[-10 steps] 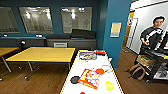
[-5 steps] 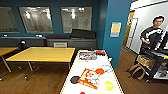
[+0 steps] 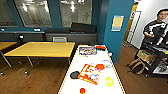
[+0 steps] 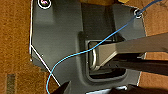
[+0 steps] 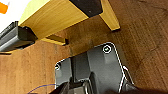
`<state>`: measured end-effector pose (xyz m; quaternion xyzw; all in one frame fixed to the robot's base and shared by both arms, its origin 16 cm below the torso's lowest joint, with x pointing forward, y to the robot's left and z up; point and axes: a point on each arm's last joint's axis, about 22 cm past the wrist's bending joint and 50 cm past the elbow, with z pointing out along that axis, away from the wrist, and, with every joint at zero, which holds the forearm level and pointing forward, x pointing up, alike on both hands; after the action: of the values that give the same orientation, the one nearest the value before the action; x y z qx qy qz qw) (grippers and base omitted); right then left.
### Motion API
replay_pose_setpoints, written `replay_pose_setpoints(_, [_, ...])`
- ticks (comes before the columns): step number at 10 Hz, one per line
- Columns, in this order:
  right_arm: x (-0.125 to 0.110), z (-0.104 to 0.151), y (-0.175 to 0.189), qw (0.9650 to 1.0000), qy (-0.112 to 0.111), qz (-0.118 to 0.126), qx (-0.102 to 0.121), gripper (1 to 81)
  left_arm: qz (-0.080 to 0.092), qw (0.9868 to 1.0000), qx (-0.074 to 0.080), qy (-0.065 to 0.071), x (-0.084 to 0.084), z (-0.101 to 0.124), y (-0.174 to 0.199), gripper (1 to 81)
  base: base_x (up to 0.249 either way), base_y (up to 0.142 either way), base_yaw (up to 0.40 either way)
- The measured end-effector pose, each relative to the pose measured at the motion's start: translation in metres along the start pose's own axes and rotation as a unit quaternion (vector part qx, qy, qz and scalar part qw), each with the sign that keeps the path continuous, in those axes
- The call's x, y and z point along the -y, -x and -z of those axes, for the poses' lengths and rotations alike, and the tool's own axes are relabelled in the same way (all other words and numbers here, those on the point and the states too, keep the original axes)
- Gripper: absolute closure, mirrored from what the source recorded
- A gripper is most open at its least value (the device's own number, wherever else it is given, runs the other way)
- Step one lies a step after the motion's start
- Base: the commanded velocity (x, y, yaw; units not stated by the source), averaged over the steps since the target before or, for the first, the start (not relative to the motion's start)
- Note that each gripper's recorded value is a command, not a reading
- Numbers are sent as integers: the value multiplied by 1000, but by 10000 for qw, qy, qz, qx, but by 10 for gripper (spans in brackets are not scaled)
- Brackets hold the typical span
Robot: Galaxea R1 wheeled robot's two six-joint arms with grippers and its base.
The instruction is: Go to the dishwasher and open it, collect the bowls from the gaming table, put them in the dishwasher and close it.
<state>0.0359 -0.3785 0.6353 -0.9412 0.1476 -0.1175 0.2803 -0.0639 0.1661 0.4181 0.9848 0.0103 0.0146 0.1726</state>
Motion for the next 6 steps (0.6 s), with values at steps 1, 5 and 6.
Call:
replay_pose_setpoints(1, [13,13,-14,9999,-92,-48,-27,10,25,10000,62,-1,0,0,5,10,0,0,0])
replay_pose_setpoints(5, [60,43,-111,9977,-418,87,-526,10,69,9998,176,-5,0,0,12,10,0,0,0])
replay_pose_setpoints(6, [75,44,-131,9969,-514,179,-576,10,69,9998,176,-5,0,0,12,10,0,0,0])
